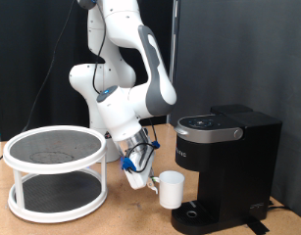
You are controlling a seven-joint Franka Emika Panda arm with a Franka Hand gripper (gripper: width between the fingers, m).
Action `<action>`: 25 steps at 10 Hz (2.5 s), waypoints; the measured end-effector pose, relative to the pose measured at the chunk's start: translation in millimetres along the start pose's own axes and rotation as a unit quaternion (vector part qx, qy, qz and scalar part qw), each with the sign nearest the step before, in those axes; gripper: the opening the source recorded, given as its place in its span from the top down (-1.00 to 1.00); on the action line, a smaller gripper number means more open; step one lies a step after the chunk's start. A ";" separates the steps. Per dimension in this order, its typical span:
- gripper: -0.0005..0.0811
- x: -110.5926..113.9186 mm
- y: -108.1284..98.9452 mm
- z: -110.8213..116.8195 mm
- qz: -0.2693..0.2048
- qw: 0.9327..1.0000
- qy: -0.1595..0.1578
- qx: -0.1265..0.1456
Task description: Make a cup of coffee with the keurig machine
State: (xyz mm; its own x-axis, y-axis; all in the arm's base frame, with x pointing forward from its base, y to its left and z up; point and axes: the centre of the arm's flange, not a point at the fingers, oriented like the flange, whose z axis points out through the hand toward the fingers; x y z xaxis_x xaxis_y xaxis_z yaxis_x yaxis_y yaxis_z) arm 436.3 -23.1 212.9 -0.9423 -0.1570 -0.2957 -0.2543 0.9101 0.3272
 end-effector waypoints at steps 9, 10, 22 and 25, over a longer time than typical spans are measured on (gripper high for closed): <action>0.97 -17.3 12.0 21.9 0.008 1.000 -0.010 -0.007; 0.97 -17.4 12.0 21.9 0.008 1.000 -0.010 -0.007; 0.96 -16.0 11.3 22.8 0.005 1.000 -0.011 -0.008; -0.09 -15.6 11.1 22.9 0.006 1.000 -0.010 -0.009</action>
State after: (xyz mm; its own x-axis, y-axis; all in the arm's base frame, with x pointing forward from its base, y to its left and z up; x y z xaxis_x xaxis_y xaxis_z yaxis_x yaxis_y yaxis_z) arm 453.1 -1.8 200.6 -0.9408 -0.1376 -0.3098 -0.2465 0.9051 0.3464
